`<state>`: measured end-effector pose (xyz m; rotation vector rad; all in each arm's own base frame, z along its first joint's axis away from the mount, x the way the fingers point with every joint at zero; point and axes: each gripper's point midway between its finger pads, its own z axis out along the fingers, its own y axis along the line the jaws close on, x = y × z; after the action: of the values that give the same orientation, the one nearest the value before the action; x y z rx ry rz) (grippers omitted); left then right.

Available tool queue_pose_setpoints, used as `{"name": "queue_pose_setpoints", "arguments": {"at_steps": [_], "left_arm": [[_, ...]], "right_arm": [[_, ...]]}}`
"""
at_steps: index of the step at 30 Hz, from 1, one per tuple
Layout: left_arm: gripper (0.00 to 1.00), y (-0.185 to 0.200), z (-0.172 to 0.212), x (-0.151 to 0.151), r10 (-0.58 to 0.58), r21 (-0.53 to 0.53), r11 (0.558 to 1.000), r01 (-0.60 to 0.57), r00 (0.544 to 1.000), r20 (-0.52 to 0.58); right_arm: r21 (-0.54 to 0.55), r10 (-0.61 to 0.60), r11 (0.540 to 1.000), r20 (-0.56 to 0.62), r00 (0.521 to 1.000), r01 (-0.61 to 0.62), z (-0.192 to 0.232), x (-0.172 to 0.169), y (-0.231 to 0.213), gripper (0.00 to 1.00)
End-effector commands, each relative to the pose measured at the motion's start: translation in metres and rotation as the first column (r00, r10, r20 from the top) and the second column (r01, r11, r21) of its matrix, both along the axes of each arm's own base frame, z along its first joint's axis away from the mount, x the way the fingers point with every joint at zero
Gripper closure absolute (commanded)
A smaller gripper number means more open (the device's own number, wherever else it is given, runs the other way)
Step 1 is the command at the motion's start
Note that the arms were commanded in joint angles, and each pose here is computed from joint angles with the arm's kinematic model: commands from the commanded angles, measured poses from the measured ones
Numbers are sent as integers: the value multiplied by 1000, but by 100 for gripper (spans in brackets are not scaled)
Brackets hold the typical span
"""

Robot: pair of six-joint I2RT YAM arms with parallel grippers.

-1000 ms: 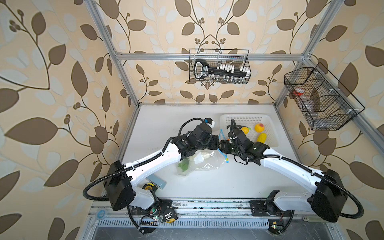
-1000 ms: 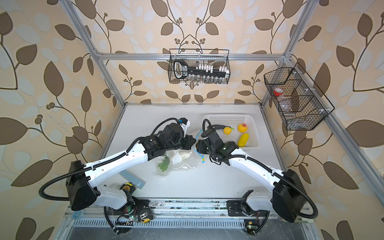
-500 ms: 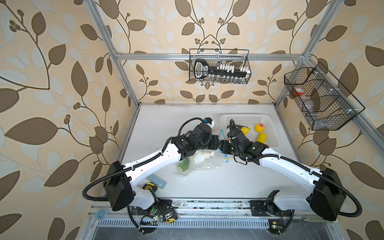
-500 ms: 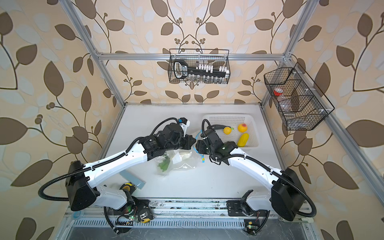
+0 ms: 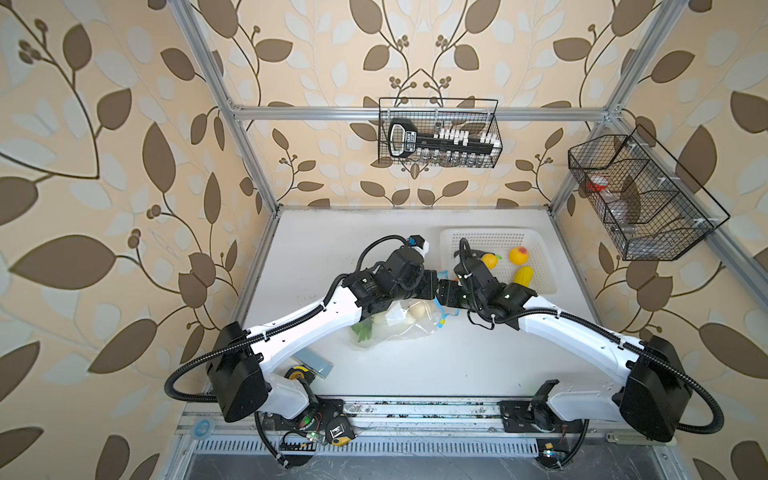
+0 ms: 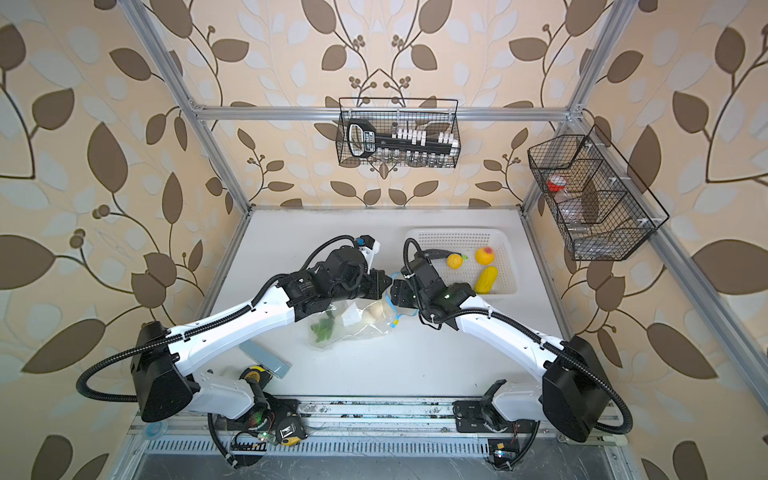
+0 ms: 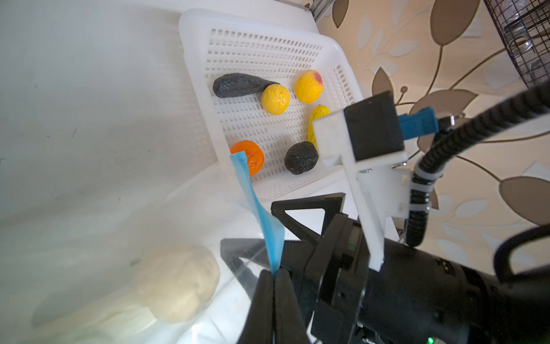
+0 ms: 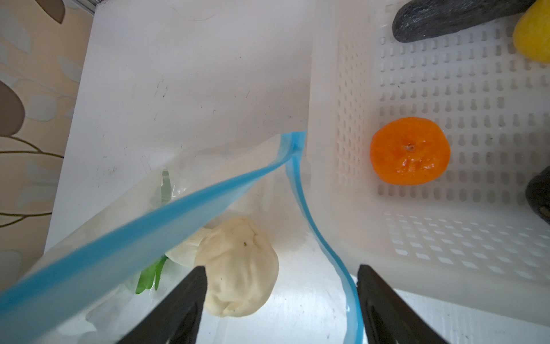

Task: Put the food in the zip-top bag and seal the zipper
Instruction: 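Lower the pear into the bag held by the left gripper and release it, then move the right gripper into the basket and grasp the orange tangerine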

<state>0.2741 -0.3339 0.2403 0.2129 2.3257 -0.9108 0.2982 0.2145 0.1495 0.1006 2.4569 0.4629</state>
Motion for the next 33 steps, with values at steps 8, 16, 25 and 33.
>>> {"name": "queue_pose_setpoints", "arguments": {"at_steps": [8,16,25,33], "left_arm": [[100,2,26,2,5,-61,998,-2,998,55],[100,5,27,2,16,-65,998,-12,998,56],[100,7,30,2,22,-68,998,-18,998,63],[100,6,28,1,21,-70,997,-17,998,60]], "right_arm": [[2,-2,1000,36,999,2,17,2,0,22],[1,-13,1000,89,996,13,38,-1,-17,26],[-17,-69,997,80,994,71,44,15,-62,29],[-96,-104,990,15,994,105,38,42,-100,29]]}}
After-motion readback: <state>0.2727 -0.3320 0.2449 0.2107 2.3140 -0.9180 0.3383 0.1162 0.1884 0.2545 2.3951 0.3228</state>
